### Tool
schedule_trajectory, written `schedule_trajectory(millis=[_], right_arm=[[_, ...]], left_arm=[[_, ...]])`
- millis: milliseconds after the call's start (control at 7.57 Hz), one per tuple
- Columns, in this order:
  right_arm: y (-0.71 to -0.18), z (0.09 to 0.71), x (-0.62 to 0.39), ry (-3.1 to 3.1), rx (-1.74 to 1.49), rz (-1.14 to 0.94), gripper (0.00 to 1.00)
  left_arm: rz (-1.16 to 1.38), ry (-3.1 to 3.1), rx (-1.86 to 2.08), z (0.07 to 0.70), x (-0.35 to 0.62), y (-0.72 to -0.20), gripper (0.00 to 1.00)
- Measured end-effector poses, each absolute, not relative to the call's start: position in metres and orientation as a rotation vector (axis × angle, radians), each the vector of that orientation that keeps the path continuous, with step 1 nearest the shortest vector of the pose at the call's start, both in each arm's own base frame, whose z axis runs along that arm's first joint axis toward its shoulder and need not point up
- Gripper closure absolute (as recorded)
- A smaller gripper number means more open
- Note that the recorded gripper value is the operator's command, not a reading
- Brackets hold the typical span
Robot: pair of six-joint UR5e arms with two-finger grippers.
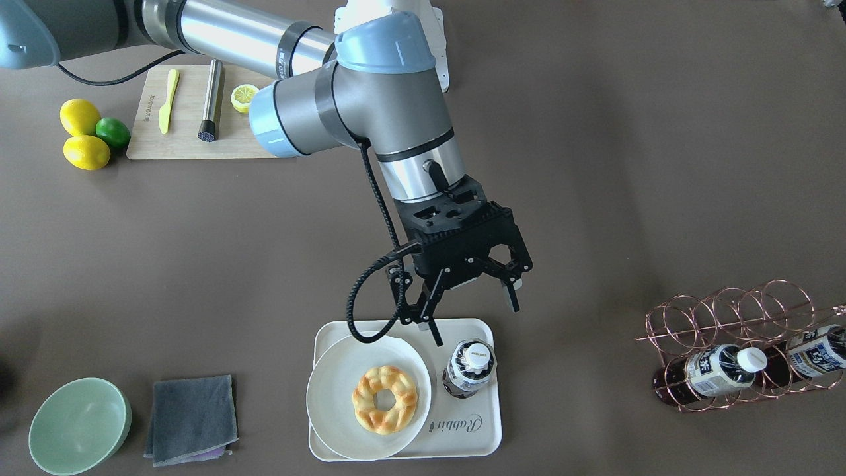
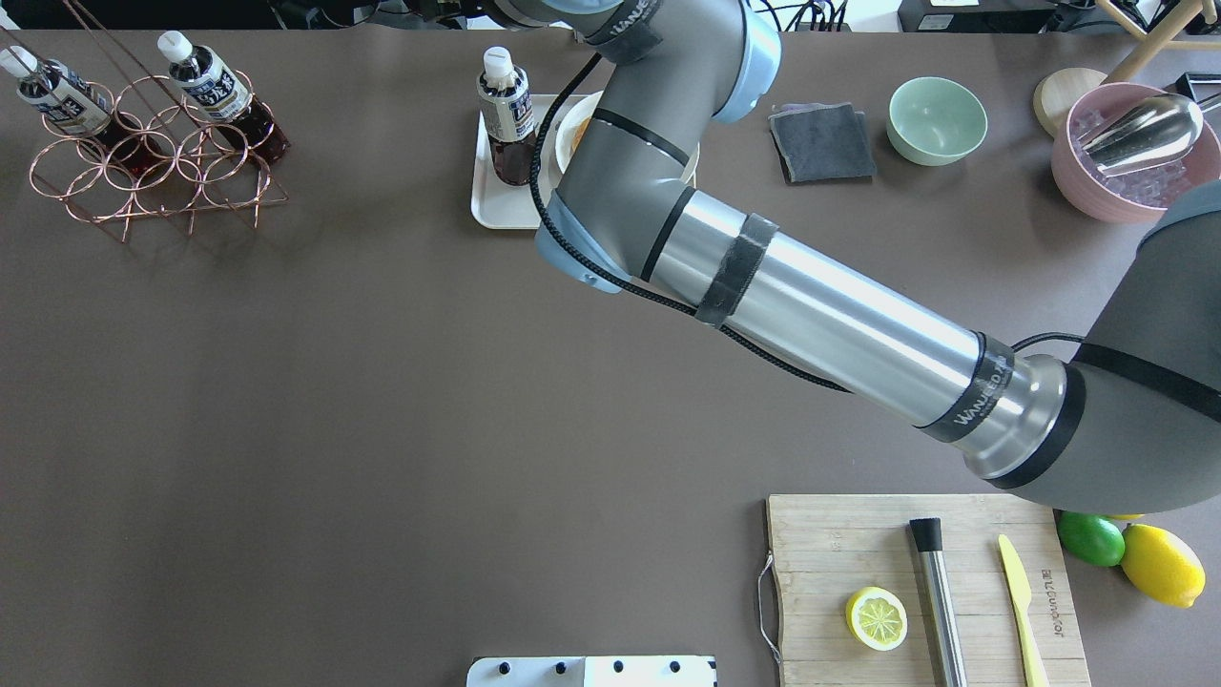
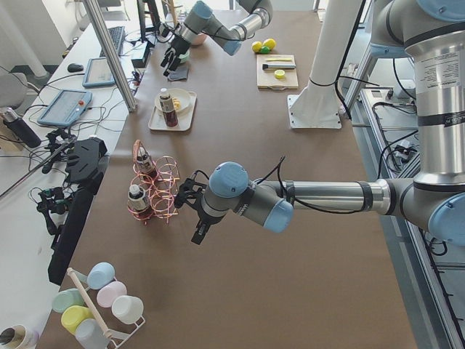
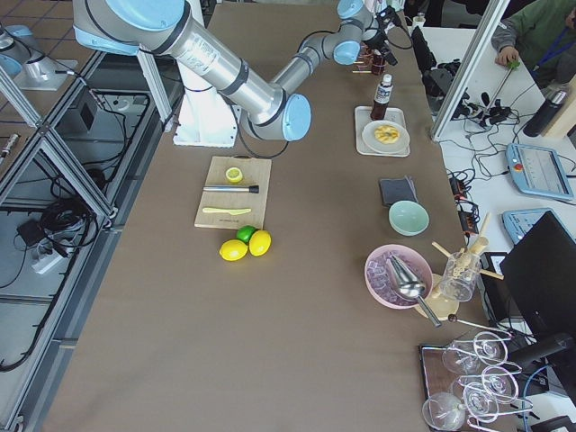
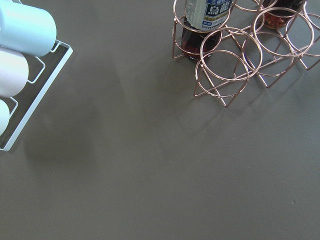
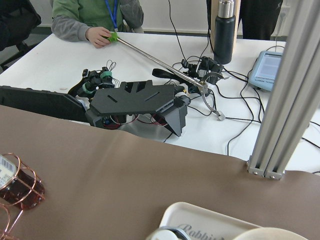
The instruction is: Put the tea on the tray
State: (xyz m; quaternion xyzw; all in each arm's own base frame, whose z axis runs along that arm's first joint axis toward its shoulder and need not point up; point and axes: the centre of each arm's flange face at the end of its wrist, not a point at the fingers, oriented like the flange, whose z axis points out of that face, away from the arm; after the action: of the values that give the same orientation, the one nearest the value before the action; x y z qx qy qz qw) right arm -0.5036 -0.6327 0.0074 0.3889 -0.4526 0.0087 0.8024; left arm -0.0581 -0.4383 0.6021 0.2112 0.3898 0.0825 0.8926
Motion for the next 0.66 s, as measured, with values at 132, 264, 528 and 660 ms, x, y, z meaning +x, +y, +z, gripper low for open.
schedule_trajectory(millis=[132, 264, 528, 660], right_arm=[[-0.629, 0.027, -0.464, -0.985, 0.758, -0.013, 0.00], [-0.620, 0.060, -0.415, -0.991, 0.667, -0.031, 0.00], [-0.582, 0.136, -0.314, -0.918, 0.466, 0.012, 0.02], [-0.568, 0.173, -0.276, -0.860, 0.365, 0.058, 0.02]], left_arm=[[0.167, 0.813, 0.433, 0.602, -0.059, -0.438, 0.01], [0.152, 0.835, 0.401, 0.604, -0.058, -0.437, 0.01], [0.104, 0.864, 0.313, 0.601, -0.059, -0.435, 0.01], [0.077, 0.868, 0.263, 0.597, -0.060, -0.434, 0.01]])
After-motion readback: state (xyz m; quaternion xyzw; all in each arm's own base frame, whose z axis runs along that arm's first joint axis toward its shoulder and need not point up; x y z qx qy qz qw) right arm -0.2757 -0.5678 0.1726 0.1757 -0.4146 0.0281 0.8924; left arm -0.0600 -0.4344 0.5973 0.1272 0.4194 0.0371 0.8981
